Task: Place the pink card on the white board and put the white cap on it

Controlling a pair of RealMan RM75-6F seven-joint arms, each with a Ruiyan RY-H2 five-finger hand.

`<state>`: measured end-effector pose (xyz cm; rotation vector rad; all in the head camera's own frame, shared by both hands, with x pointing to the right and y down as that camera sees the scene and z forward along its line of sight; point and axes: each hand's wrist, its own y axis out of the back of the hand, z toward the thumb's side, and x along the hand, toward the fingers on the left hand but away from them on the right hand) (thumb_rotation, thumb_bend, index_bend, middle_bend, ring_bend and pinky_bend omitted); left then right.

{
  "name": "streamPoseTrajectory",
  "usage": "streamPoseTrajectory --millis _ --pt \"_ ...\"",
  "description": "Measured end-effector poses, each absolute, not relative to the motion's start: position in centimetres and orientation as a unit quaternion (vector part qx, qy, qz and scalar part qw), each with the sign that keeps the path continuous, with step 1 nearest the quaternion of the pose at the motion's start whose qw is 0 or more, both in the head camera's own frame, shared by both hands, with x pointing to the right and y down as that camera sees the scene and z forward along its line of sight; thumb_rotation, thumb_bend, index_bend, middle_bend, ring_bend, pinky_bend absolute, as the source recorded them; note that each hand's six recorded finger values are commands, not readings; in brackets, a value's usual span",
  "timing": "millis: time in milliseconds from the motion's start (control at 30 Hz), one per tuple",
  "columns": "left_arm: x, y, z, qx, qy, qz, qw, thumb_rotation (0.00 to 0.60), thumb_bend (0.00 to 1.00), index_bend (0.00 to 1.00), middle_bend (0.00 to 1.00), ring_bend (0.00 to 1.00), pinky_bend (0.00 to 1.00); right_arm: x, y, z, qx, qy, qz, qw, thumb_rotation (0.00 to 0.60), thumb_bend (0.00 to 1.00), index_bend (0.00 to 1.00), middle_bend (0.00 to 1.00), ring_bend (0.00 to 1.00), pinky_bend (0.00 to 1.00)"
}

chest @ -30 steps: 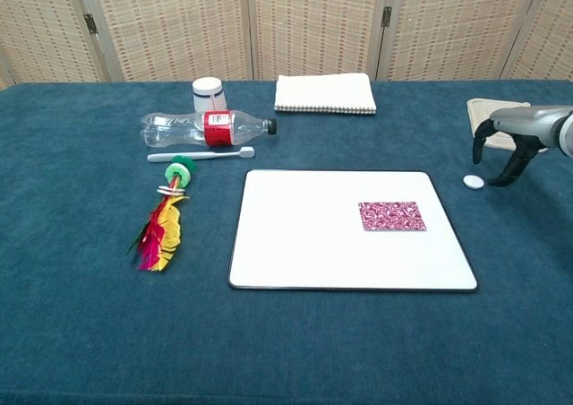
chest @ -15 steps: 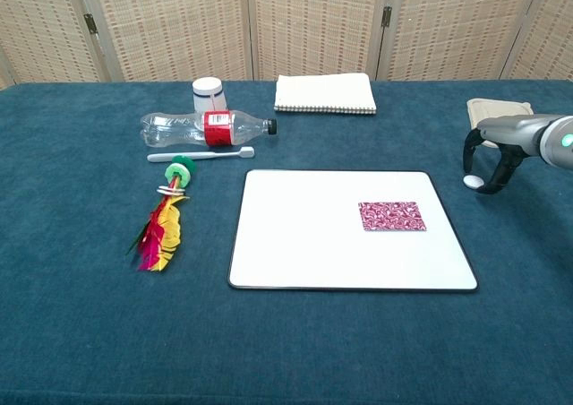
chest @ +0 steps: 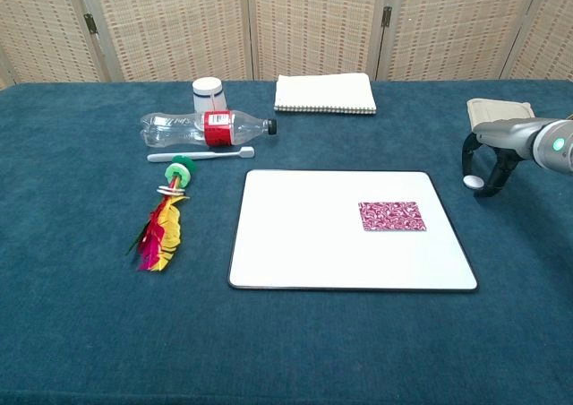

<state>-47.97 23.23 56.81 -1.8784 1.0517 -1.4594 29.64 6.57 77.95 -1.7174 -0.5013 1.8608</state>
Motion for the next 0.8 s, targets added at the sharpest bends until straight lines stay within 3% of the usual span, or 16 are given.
streamPoseTrajectory --millis 467,800 --pt "-48.3 23.1 56.7 -0.694 0.394 -0.539 0.268 0.6 0.25 0.09 0.03 0.02 0.18 28.8 6.1 77.9 -0.64 -0.19 0.689 0.283 0.6 0.26 0.52 0.13 0.0 0.0" --pt "-47.9 23.2 56.8 -0.699 0.389 -0.536 0.27 0.6 0.25 0.09 0.03 0.02 0.18 25.9 7.0 74.7 -0.665 -0.201 0.655 0.298 0.6 0.26 0.52 0.13 0.0 0.0"
